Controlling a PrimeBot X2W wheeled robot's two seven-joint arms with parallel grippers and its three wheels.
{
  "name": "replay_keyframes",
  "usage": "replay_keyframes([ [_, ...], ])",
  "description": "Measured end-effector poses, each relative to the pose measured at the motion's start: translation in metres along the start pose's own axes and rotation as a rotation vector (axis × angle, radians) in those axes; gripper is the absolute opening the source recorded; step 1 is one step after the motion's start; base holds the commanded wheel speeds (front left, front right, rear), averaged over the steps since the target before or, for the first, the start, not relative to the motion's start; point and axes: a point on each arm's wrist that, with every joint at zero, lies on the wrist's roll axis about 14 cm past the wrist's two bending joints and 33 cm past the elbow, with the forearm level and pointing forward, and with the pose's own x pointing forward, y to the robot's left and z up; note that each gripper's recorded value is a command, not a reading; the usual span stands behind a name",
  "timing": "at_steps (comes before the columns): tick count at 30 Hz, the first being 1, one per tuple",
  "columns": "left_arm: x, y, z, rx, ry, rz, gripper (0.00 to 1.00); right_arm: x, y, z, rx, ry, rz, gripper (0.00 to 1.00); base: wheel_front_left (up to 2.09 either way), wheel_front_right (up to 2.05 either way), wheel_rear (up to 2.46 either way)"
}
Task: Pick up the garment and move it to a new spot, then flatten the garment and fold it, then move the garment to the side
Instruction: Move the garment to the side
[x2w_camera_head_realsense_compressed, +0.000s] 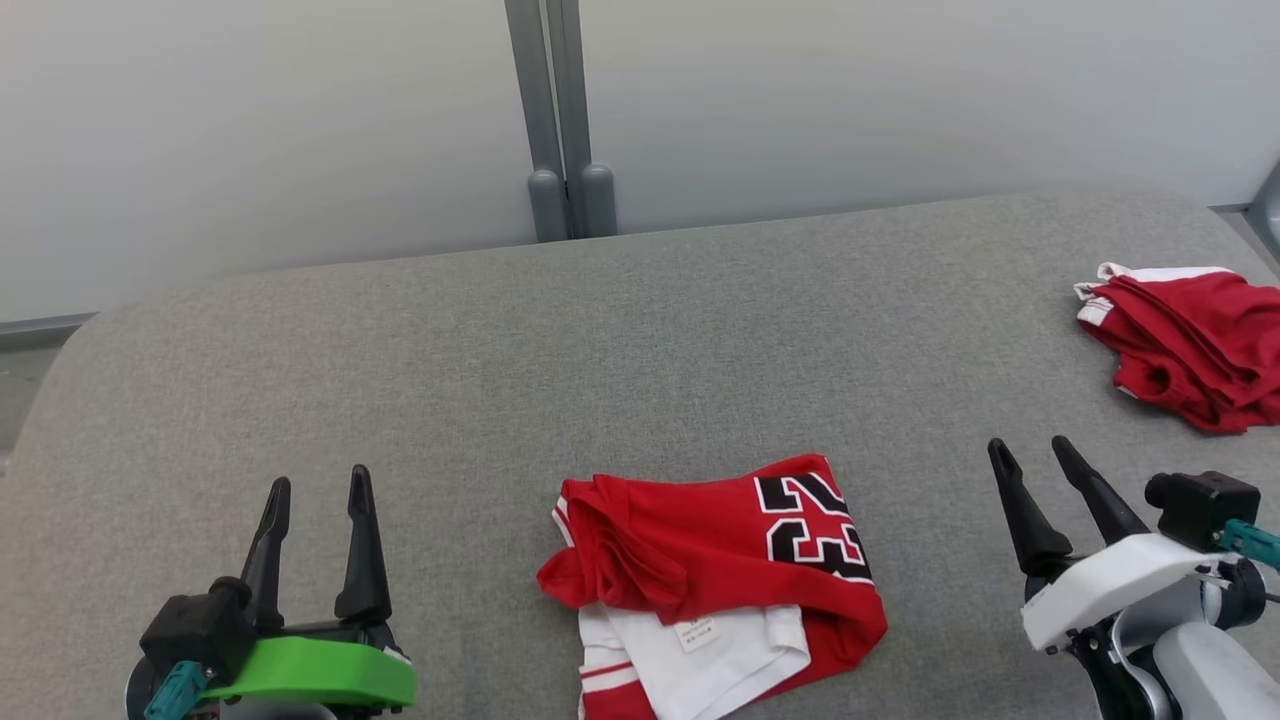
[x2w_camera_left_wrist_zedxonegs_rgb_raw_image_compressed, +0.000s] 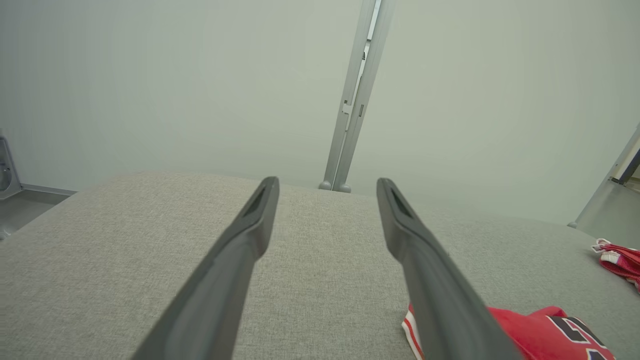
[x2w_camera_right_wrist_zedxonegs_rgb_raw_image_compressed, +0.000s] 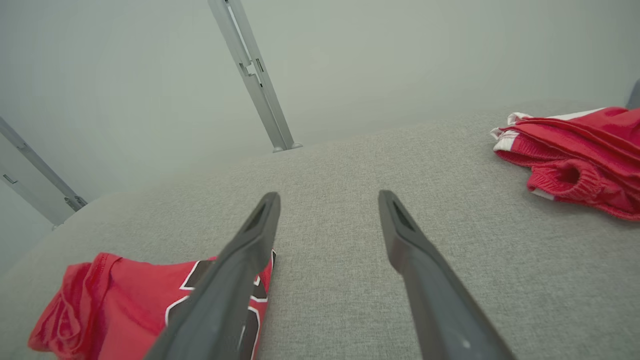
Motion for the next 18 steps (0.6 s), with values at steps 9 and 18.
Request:
replay_keyframes([
  [9, -0.009, 0.008, -0.002, -0.002, 0.008, 0.036, 1.0, 0.021, 0.042, -0.06, 0.054, 0.274, 0.081, 1.0, 0.0, 0.0, 0.0],
  [18, -0.025, 0.032, -0.001, -0.005, 0.009, 0.117, 1.0, 0.023, 0.067, -0.122, 0.286, 0.573, 0.068, 1.0, 0.0, 0.0, 0.0],
])
